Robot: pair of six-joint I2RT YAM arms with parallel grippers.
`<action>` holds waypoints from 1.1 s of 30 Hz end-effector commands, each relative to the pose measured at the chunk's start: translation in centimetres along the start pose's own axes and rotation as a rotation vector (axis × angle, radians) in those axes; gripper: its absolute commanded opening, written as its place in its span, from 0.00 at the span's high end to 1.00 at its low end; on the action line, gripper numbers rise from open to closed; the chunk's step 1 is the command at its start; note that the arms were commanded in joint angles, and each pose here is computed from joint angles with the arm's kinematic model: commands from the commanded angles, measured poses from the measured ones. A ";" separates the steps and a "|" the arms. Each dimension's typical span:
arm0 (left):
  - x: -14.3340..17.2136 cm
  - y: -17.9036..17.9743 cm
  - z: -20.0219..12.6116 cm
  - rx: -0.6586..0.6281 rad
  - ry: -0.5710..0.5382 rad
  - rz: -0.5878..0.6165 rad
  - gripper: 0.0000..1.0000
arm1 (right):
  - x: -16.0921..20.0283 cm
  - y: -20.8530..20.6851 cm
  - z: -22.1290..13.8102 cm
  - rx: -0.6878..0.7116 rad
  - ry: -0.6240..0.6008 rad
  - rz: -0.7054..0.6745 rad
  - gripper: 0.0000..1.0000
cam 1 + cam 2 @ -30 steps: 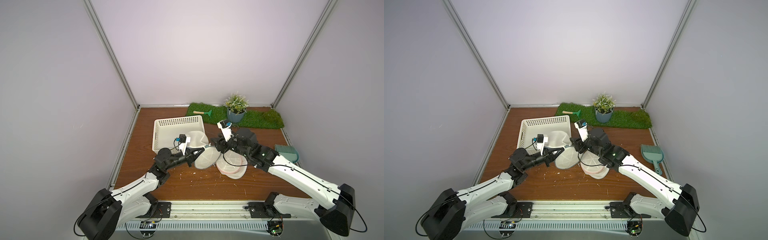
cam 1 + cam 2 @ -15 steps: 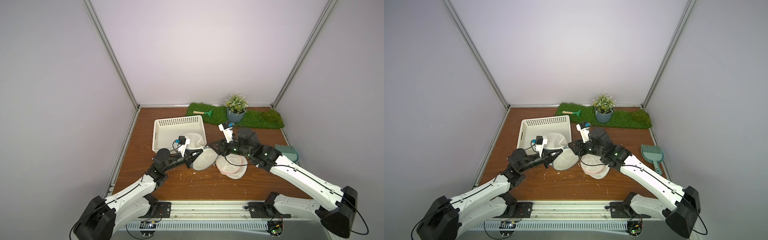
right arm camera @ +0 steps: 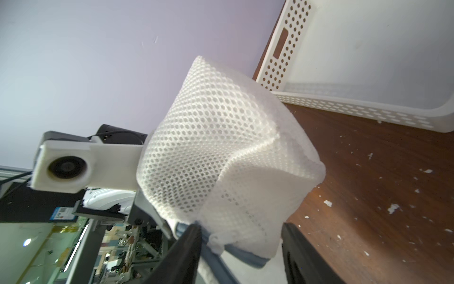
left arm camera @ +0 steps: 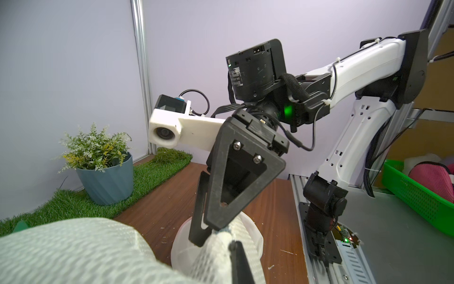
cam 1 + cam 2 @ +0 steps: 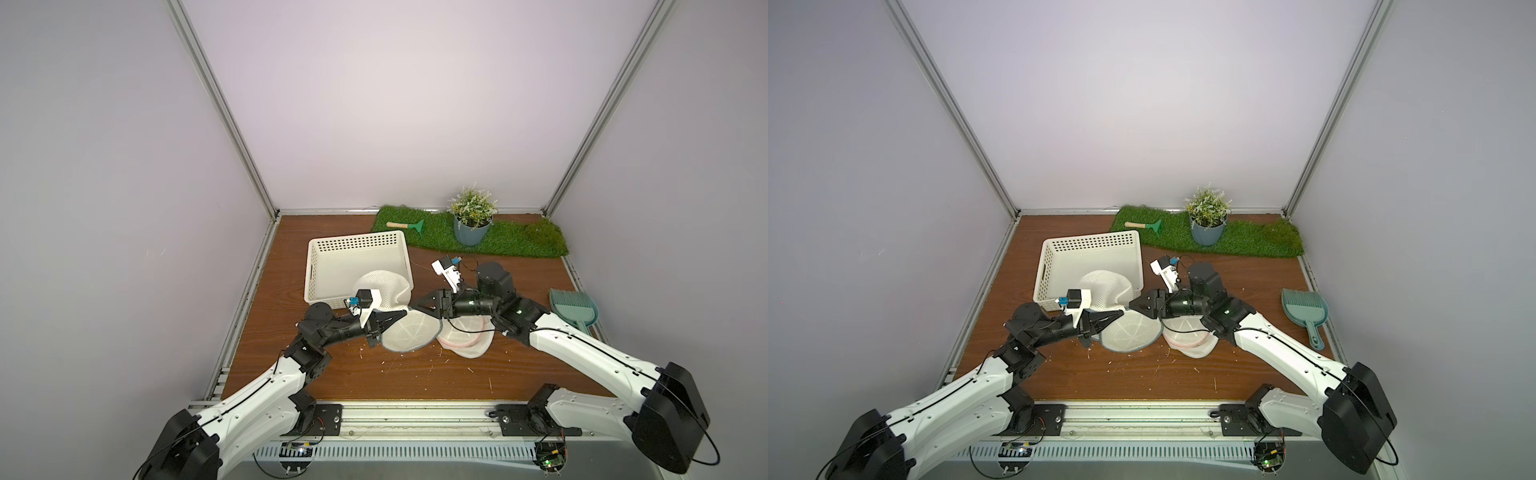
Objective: Turn the laundry bag inside out
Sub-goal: Zip the zipper on the laundry bag.
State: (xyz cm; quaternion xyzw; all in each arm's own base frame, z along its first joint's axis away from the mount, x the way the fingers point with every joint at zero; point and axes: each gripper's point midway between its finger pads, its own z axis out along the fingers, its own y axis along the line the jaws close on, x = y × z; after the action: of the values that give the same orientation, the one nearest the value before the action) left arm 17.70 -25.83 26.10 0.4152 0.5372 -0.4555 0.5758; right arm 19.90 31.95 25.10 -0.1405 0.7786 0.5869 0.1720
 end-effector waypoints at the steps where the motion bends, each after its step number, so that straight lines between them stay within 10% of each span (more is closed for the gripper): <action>1: -0.6 -0.5 0.2 0.030 -0.016 0.060 1.00 | -0.2 4.7 -0.7 -0.202 0.029 -0.035 0.41; 22: 0.8 1.7 0.3 -0.089 0.048 0.046 1.00 | -0.6 3.2 -2.3 -0.154 0.002 -0.018 0.58; 33: -0.1 -0.1 -0.1 -0.012 0.007 0.119 1.00 | -1.1 -0.7 -2.4 -0.017 -0.043 0.013 0.38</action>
State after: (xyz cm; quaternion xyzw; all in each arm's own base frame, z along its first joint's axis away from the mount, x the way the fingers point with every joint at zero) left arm 18.63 -25.59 24.59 0.4249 0.5560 -0.4135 0.5826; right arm 20.85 29.63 25.82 -0.1152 0.7711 0.6016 0.1737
